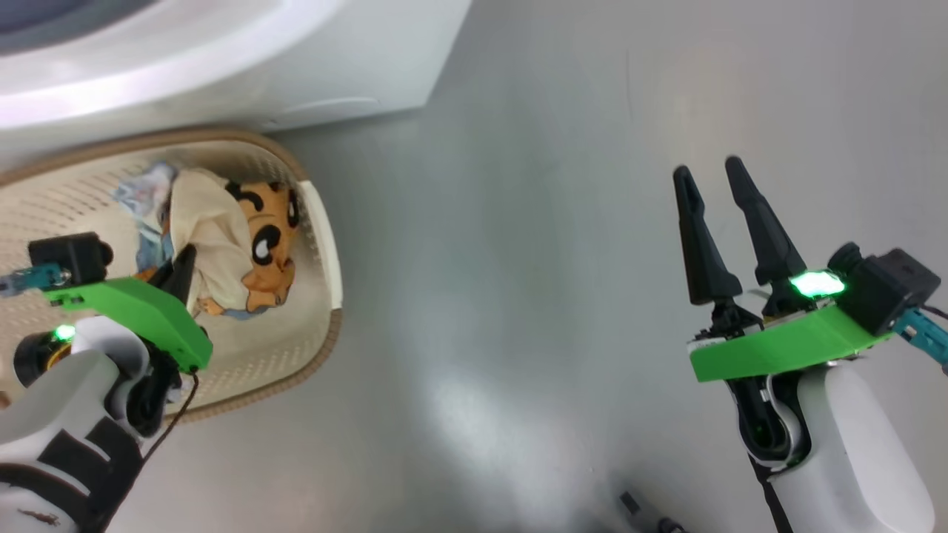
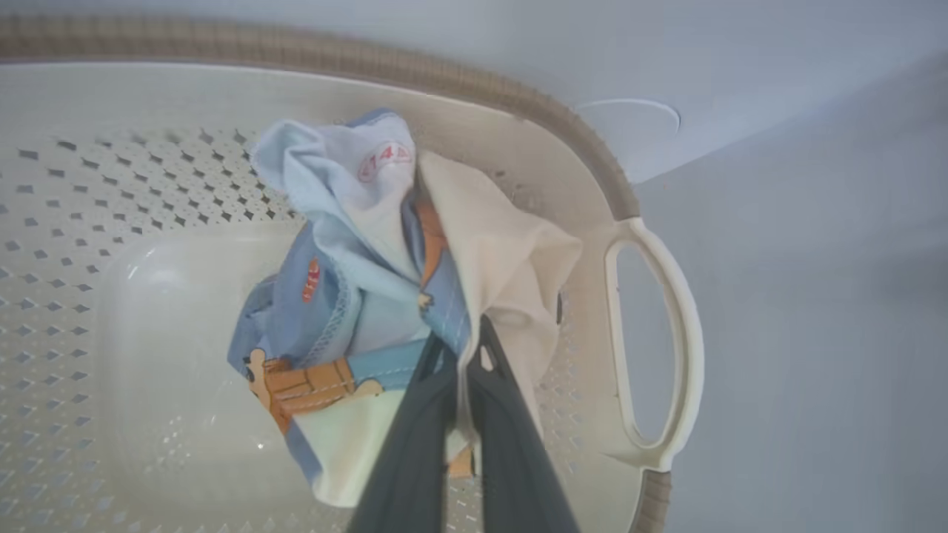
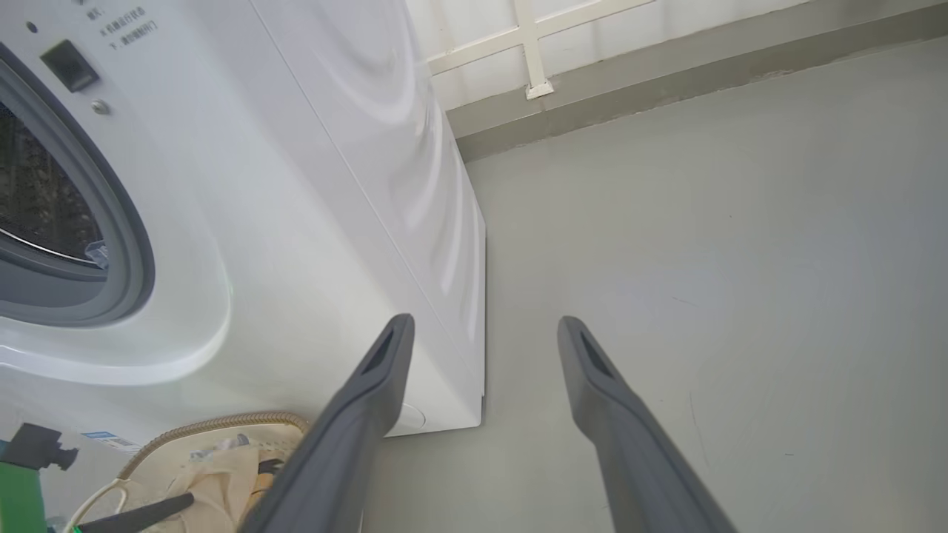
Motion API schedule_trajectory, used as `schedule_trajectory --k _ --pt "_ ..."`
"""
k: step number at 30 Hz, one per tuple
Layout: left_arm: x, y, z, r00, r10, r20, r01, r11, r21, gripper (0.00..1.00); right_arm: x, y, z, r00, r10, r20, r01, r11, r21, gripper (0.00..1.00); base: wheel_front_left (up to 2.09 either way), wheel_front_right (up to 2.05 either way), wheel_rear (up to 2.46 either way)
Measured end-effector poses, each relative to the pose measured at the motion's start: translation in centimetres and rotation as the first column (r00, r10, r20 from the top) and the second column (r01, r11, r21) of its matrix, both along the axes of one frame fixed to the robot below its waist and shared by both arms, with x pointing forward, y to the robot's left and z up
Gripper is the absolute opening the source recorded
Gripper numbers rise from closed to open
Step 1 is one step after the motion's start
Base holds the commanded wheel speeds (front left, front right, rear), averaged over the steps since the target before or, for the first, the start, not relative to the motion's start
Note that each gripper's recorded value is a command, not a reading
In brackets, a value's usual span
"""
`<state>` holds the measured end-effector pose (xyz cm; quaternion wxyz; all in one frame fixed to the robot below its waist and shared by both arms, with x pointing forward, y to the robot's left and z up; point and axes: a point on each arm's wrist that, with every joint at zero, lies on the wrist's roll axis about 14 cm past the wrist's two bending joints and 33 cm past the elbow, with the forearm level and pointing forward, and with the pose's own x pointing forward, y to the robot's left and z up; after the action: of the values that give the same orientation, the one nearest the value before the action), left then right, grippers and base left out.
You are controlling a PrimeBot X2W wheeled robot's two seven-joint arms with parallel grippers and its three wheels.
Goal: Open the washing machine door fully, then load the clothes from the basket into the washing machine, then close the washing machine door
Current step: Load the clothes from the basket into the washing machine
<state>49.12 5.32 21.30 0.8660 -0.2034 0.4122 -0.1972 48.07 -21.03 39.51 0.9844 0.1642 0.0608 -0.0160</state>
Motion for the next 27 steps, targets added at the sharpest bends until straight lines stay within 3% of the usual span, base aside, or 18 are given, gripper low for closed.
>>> schedule_trajectory --k 12,27 --pt "0.2 3.4 7.5 0.974 0.118 0.192 -0.117 0.993 -0.017 0.00 -1.8 0.5 2.9 0.999 0.024 0.042 -0.024 1.000 0.003 1.00 0.00 0.00 0.00" --pt "-0.8 8.5 16.2 0.865 0.232 0.445 -0.245 0.969 -0.029 0.00 -3.7 1.2 5.5 0.994 0.056 0.089 -0.057 0.998 0.003 1.00 0.00 0.00 0.00"
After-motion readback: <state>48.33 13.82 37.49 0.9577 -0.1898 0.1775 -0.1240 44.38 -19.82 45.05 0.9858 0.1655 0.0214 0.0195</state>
